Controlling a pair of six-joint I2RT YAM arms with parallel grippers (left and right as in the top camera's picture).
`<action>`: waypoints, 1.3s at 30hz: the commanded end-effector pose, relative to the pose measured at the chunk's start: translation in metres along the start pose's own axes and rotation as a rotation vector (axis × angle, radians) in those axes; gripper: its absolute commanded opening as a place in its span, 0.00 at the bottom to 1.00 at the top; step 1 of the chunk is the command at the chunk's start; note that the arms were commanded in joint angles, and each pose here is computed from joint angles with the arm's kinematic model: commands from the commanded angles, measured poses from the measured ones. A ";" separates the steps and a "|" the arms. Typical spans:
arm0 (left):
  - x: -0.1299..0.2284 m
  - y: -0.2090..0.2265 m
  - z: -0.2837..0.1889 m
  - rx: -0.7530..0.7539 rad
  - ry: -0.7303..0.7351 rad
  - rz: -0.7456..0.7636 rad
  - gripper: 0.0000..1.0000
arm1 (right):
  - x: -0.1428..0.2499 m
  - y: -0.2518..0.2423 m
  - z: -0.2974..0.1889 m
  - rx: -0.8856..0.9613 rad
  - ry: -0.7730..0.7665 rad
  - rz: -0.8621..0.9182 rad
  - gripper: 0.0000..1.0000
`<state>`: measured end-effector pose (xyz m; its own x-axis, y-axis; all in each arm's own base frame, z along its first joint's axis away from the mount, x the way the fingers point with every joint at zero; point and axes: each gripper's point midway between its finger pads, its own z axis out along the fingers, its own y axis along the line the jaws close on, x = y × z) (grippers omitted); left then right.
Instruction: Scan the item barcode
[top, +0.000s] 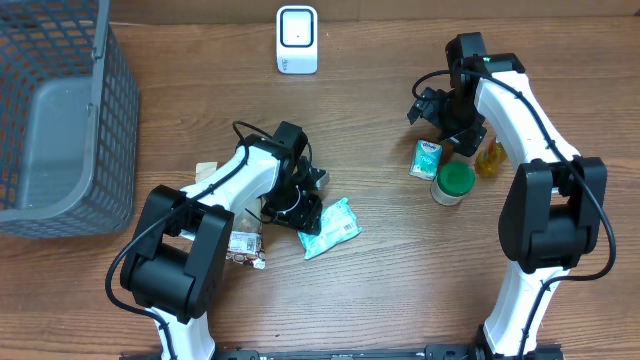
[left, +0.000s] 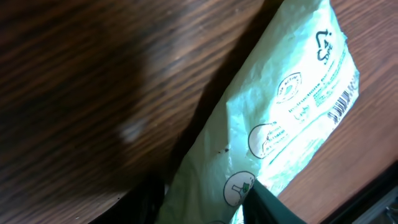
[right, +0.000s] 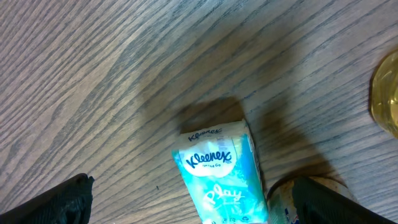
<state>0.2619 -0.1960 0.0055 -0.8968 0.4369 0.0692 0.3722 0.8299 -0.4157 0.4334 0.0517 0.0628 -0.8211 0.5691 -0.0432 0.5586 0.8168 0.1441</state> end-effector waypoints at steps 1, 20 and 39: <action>0.003 -0.007 0.000 0.050 -0.001 0.007 0.36 | -0.009 0.007 -0.016 -0.034 -0.040 -0.005 1.00; -0.027 -0.051 -0.076 0.117 -0.225 0.162 0.04 | -0.009 0.007 -0.016 -0.034 -0.040 -0.005 1.00; -0.022 -0.100 -0.116 0.308 -0.325 0.250 0.11 | -0.009 0.007 -0.016 -0.034 -0.040 -0.005 1.00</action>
<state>0.2716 -0.2432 0.1371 -0.8557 0.4308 -0.2868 0.5089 0.5994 -0.6178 0.4332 0.0516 0.0628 -0.8211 0.5692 -0.0428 0.5588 0.8169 0.1433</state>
